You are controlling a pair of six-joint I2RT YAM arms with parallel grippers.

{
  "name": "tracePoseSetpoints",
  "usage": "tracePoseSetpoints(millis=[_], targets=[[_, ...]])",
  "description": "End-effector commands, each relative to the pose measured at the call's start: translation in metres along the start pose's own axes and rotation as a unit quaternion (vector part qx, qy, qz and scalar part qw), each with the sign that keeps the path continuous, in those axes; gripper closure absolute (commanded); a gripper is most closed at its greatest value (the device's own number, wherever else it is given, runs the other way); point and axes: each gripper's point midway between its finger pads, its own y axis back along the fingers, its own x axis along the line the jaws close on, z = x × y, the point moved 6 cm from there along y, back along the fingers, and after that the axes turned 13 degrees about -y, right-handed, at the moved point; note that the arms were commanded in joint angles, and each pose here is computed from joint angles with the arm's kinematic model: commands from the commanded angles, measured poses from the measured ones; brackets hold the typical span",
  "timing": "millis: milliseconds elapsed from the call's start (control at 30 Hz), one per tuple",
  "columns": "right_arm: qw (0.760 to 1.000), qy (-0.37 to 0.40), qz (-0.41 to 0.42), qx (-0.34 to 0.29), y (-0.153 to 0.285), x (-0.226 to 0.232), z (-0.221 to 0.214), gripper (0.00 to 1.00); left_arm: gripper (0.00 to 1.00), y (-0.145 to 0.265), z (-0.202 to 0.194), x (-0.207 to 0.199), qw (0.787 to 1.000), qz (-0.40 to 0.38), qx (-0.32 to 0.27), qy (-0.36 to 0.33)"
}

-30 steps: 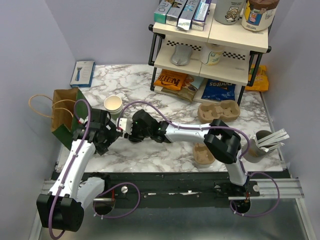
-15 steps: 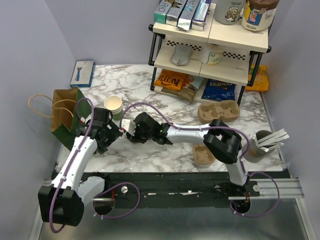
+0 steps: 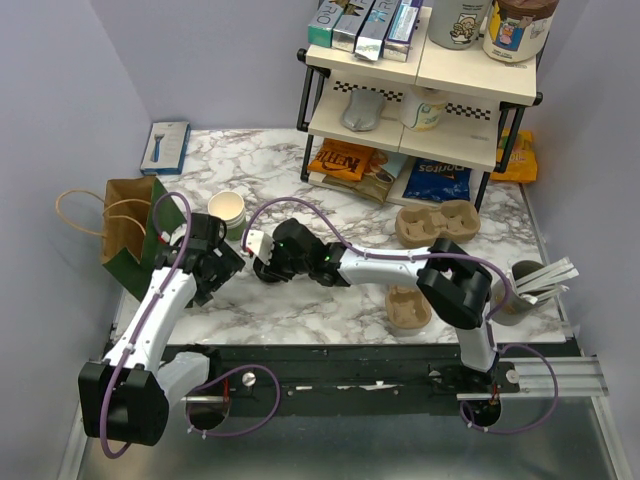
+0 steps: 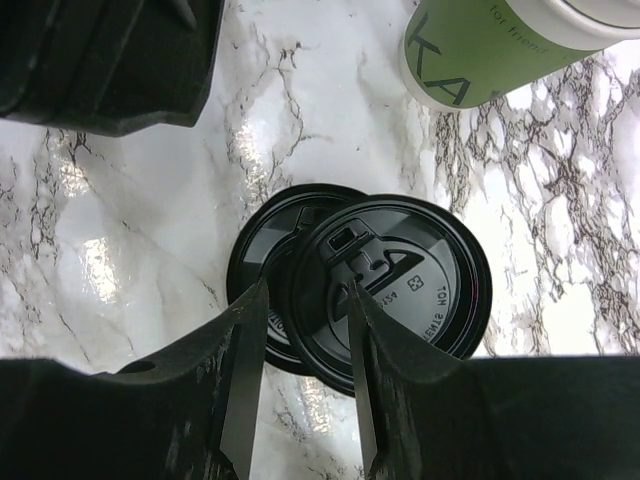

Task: Pack the takeout coffee

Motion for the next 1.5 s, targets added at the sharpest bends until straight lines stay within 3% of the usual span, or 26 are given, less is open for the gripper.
tracePoseSetpoints(millis=[0,833,1033,1467], targets=[[1.000,0.007,0.006,-0.004,-0.003,-0.001,0.001,0.55,0.01,-0.003,0.000,0.006,1.000,0.014,-0.011,-0.005],[0.999,0.015,0.018,0.031,-0.021,0.001,-0.021,0.60,0.01,-0.011,-0.004,0.014,1.000,0.017,-0.008,-0.007],[0.999,0.009,0.015,0.032,-0.023,0.001,-0.022,0.77,0.01,-0.012,-0.005,0.015,1.000,0.016,-0.006,-0.008],[0.999,-0.049,-0.001,-0.015,0.001,0.000,0.015,0.96,0.01,-0.005,-0.002,0.005,0.999,-0.042,-0.022,-0.017]])
